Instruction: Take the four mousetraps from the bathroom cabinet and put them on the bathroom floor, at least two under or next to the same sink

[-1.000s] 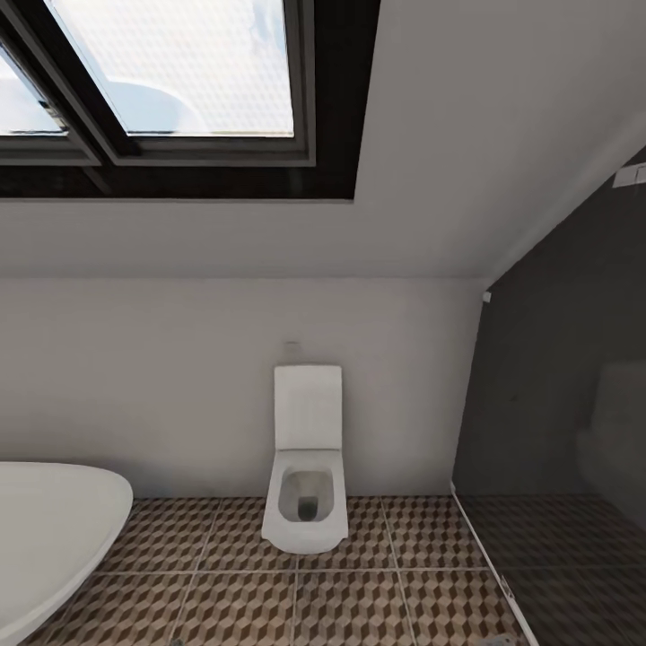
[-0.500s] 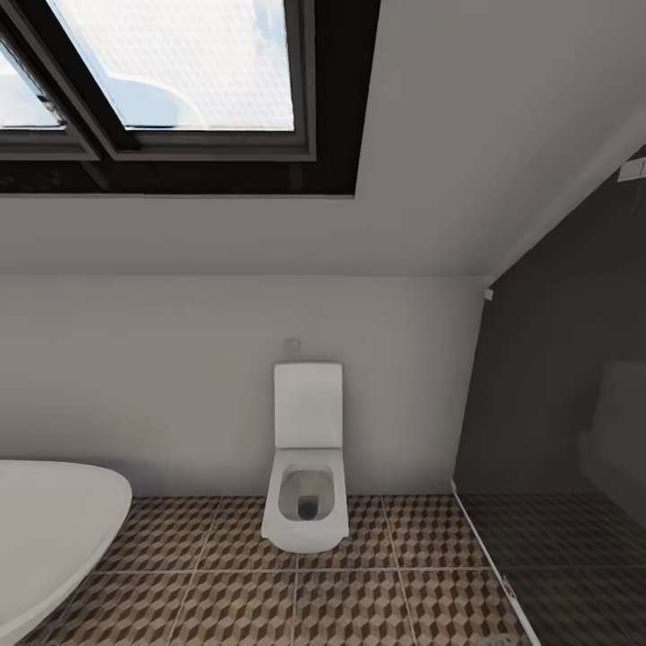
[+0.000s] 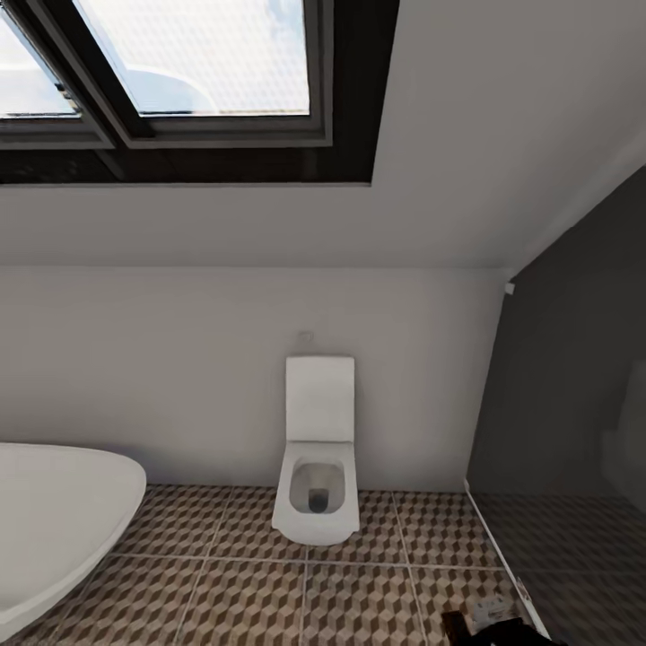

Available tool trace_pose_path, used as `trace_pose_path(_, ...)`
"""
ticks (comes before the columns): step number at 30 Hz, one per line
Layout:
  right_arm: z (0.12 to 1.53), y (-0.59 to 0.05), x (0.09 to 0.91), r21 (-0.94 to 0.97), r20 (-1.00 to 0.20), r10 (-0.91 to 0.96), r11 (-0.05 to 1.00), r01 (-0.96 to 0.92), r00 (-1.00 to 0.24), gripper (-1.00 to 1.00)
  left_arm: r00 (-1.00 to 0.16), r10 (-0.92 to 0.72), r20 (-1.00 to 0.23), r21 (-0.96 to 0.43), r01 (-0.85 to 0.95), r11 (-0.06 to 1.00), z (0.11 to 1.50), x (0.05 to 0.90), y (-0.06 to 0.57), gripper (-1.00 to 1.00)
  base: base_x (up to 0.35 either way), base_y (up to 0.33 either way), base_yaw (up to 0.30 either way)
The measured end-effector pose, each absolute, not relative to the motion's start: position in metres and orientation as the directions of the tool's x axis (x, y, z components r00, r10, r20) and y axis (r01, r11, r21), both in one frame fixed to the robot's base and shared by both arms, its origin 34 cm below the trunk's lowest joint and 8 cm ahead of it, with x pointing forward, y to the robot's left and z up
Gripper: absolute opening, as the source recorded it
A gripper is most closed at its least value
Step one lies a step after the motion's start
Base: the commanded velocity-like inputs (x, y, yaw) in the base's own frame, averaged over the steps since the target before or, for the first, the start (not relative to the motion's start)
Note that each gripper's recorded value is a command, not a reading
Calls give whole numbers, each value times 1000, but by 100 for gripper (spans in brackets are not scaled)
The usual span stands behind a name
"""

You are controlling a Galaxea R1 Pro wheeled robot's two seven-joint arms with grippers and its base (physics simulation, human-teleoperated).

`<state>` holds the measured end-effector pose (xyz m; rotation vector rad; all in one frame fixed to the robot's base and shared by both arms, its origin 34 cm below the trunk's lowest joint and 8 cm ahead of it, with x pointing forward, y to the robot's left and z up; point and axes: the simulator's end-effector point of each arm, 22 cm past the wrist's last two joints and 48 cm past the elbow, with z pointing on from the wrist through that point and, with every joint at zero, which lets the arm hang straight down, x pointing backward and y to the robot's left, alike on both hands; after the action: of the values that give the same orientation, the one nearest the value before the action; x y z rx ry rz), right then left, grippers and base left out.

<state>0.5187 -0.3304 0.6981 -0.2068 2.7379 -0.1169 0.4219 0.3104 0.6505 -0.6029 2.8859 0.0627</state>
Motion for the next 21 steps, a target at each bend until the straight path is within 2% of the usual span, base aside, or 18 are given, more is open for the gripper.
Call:
trace_pose_path(12, 717, -314, 577, -104, -424, -154, 987, -121, -893, -100, -891, -380, -250, -48, -380, 924, 680, 510, 301, -100, 0, 0, 127)
trace_pose_path(21, 708, -304, 588, 18, -447, 36, 999, 31, -894, -100, -882, -362, -303, -60, -361, 931, 693, 556, 301, -100, 0, 0, 45)
